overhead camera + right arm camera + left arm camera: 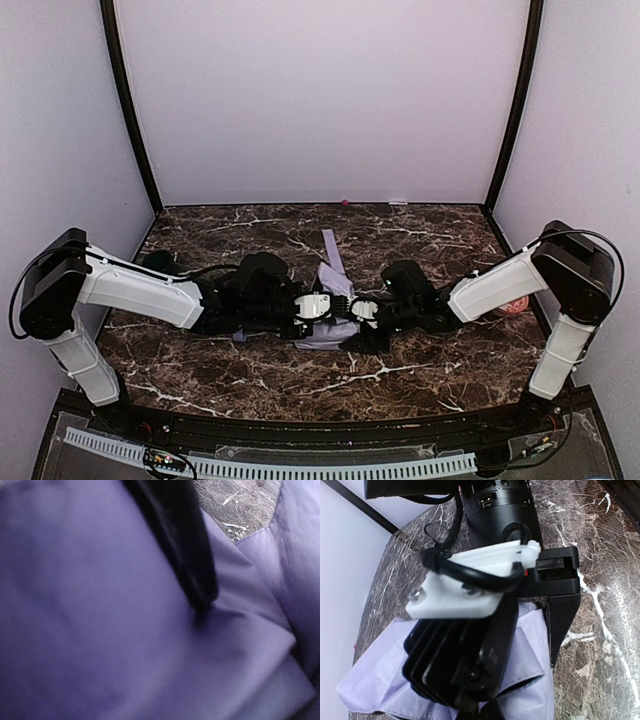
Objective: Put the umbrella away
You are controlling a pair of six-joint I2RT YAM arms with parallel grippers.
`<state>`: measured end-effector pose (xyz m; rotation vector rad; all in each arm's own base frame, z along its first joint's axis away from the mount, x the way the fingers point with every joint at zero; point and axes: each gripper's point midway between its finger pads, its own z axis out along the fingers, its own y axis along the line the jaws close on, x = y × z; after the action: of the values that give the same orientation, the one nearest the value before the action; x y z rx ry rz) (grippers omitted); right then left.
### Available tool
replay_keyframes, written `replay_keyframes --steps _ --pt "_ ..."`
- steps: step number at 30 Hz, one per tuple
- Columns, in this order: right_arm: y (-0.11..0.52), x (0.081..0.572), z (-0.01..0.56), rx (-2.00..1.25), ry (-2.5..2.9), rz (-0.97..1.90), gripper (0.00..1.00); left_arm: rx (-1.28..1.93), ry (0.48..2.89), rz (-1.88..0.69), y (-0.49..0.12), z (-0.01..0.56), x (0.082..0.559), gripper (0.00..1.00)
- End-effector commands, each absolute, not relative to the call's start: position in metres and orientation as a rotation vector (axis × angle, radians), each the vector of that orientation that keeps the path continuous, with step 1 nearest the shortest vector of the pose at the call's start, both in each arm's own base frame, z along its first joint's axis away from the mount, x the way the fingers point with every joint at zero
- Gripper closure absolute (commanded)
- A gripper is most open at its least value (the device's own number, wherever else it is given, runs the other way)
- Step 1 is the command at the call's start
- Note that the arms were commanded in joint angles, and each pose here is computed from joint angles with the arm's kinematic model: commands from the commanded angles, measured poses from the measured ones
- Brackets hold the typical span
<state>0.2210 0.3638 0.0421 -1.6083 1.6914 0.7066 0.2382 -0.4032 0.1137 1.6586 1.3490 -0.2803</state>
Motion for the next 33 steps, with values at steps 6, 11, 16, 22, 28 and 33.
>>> replay_keyframes --steps 6,11,16,22,28,33 --pt "0.359 0.211 0.039 -1.646 1.654 0.732 0.46 1.359 1.386 -0.532 -0.387 0.185 0.261 1.00" --pt "0.360 0.209 0.043 -1.659 1.615 0.741 0.47 1.320 1.558 -0.640 -0.382 0.159 0.297 1.00" --pt "0.363 0.212 0.042 -1.683 1.624 0.727 0.46 1.364 1.599 -0.739 -0.398 0.144 0.308 1.00" --pt "0.355 0.225 0.048 -1.621 1.668 0.695 0.38 1.378 1.922 -0.742 -0.381 0.077 0.343 1.00" --pt "0.331 0.249 0.079 -1.477 1.684 0.632 0.31 1.422 2.153 -0.810 -0.360 0.030 0.328 1.00" --pt "0.313 0.275 0.124 -1.259 1.723 0.759 0.29 1.420 2.098 -0.894 -0.363 0.040 0.317 1.00"
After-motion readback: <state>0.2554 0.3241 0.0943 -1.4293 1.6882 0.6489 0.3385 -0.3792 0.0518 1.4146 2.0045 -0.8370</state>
